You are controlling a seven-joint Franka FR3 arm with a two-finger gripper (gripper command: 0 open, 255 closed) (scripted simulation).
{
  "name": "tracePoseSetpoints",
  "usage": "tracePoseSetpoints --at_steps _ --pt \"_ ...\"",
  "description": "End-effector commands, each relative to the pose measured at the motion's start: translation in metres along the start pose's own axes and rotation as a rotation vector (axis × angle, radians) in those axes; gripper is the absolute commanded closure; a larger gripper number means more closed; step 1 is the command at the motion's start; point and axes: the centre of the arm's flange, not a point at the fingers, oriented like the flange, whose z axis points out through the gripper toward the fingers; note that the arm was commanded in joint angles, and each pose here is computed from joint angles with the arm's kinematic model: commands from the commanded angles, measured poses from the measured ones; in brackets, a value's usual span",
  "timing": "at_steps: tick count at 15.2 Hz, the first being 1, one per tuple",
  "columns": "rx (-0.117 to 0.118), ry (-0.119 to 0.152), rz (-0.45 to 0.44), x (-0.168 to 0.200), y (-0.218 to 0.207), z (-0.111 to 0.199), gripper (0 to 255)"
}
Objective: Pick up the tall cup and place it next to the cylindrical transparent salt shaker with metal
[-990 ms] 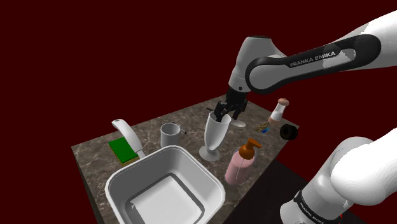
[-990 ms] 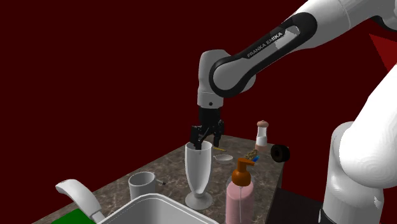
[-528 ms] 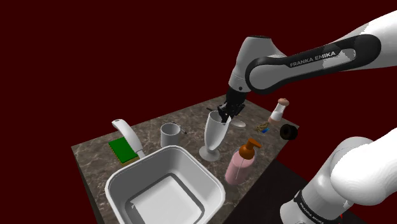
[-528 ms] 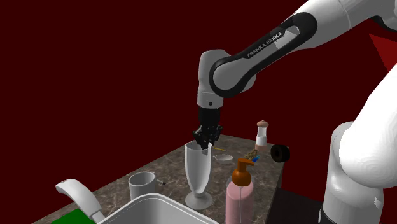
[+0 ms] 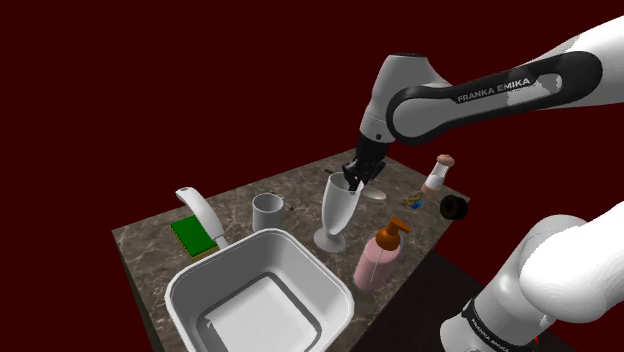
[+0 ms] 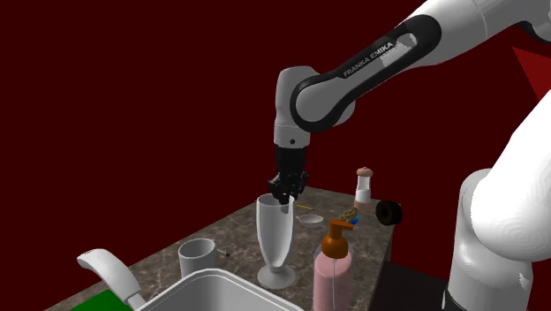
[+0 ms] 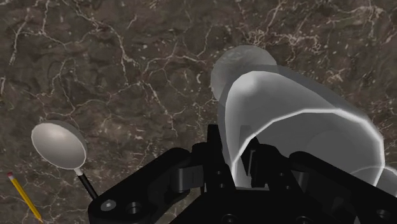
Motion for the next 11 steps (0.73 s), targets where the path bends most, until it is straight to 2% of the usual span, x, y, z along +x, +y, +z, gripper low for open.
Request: tracePoseSetpoints --at_steps 1,11 --pt "0.0 0.0 0.0 0.0 0.0 -0.01 255" --pt "0.0 0.0 0.0 0.004 0.0 -0.063 255"
